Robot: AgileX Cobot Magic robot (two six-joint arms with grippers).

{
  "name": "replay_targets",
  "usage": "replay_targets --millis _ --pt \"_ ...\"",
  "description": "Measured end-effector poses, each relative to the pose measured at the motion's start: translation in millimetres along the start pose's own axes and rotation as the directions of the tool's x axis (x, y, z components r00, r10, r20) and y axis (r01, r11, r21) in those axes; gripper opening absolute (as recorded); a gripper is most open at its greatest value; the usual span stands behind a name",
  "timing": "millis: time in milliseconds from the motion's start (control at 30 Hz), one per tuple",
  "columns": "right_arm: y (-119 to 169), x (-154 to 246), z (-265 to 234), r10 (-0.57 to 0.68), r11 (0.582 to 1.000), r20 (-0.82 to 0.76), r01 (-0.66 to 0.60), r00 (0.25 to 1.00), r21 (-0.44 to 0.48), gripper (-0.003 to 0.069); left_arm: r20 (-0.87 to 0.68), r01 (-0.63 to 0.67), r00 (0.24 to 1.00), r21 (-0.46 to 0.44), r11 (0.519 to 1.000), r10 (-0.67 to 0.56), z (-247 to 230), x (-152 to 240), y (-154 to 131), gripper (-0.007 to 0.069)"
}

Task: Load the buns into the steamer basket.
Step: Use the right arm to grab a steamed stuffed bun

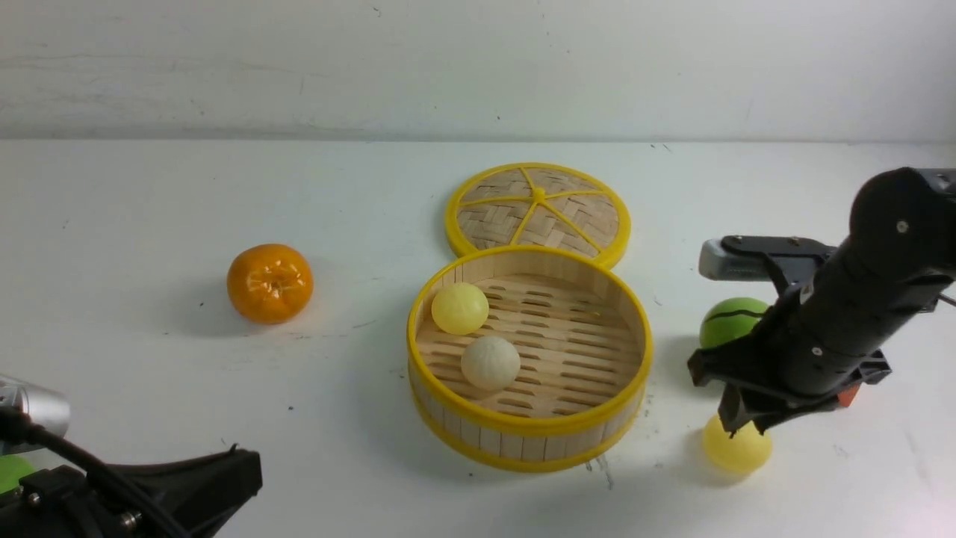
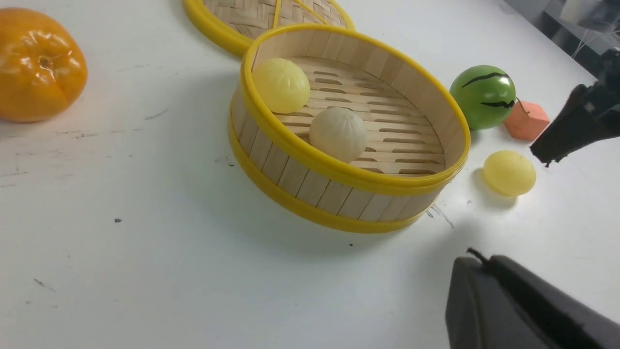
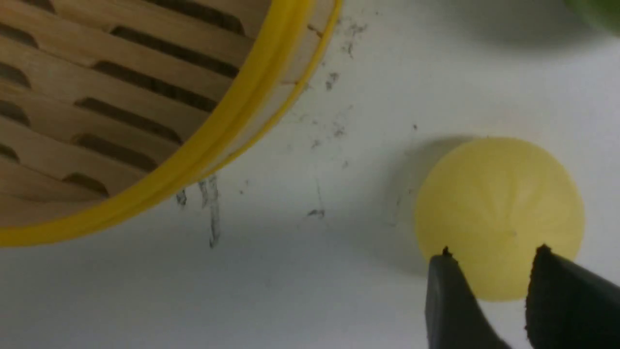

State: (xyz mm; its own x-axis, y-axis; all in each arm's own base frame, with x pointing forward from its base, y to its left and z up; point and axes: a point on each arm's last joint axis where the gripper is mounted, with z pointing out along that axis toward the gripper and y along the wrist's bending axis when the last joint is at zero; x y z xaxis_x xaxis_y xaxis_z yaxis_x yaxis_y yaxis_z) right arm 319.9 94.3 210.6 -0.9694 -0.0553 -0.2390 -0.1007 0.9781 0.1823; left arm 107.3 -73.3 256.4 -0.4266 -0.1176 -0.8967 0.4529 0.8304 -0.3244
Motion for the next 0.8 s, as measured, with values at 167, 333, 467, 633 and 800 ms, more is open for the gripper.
replay_targets --millis 167,333,467,633,800 --pt "-5 -6 15 0.008 0.999 -0.019 -0.007 1.000 0.042 0.0239 0.000 0.000 1.000 0.000 1.000 0.000 0 0 0 0.0010" --pt "-6 -8 22 0.009 0.999 -0.019 -0.009 1.000 0.047 0.0239 0.000 0.000 1.000 0.000 1.000 0.000 0 0 0 0.0018" --pt "-6 -9 27 0.010 0.999 -0.011 -0.009 1.000 0.049 0.0239 0.000 0.000 1.000 0.000 1.000 0.000 0 0 0 0.0020" --pt "-7 -10 30 0.011 0.999 -0.009 -0.011 1.000 0.051 0.0239 0.000 0.000 1.000 0.000 1.000 0.000 0 0 0 0.0024" --pt "-7 -9 30 0.004 0.999 -0.017 -0.003 1.000 0.051 0.0127 0.000 0.000 1.000 0.000 1.000 0.000 0 0 0 0.0029"
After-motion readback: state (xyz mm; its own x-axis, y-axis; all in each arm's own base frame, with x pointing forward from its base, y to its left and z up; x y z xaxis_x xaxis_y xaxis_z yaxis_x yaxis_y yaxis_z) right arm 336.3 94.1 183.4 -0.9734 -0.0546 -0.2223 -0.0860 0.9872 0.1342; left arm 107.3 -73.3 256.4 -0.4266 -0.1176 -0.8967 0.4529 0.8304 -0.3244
